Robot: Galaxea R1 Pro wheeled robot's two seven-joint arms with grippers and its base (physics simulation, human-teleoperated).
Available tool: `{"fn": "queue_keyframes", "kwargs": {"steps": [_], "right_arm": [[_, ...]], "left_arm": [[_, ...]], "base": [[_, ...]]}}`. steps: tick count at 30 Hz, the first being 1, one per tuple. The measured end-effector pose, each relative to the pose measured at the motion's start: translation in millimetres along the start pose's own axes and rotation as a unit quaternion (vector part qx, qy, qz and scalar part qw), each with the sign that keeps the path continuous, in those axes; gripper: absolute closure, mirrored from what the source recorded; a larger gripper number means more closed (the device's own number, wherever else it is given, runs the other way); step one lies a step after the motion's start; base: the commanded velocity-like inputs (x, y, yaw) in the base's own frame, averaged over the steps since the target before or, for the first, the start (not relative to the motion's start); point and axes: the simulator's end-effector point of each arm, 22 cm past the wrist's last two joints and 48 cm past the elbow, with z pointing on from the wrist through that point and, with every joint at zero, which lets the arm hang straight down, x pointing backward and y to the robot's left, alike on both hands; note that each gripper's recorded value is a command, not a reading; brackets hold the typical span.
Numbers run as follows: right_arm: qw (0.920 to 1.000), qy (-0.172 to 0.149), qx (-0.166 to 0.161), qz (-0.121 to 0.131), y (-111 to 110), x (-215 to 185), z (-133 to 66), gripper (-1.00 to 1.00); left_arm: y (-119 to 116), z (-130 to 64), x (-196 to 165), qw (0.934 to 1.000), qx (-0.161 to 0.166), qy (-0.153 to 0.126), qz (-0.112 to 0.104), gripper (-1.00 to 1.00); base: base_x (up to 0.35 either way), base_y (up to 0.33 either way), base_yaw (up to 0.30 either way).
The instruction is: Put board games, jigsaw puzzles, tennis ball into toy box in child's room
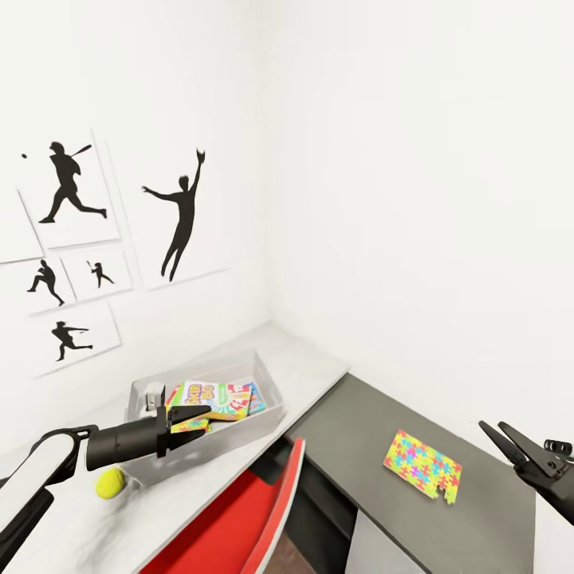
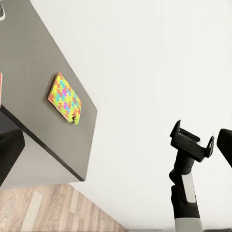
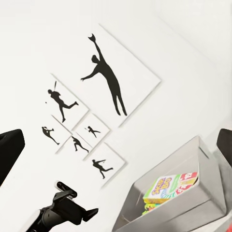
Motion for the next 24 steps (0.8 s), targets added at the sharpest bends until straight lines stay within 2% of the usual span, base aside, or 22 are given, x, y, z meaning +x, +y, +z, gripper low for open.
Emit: {"fn": "queue_keyframes", "kwargs": {"steps": [12,24], "right_arm": [[1.0000,-0.003,-0.007,-0.006,7.0,-3.9,-0.5,-1.00],[0.9998,-0.006,-0.013,-0.011,13.6,-6.5,-0.7,-1.00]], "left_arm": [[-6.3,-2.3,-0.3,0.9999,0.000,-0.002,0.012,-1.00],[-14.0,-4.7,-0.7,0.9998,0.003,-0.004,0.020,-1.00]], "base": [[-0.190,0.000,-0.182],[-0.031,0.000,-0.187]]}}
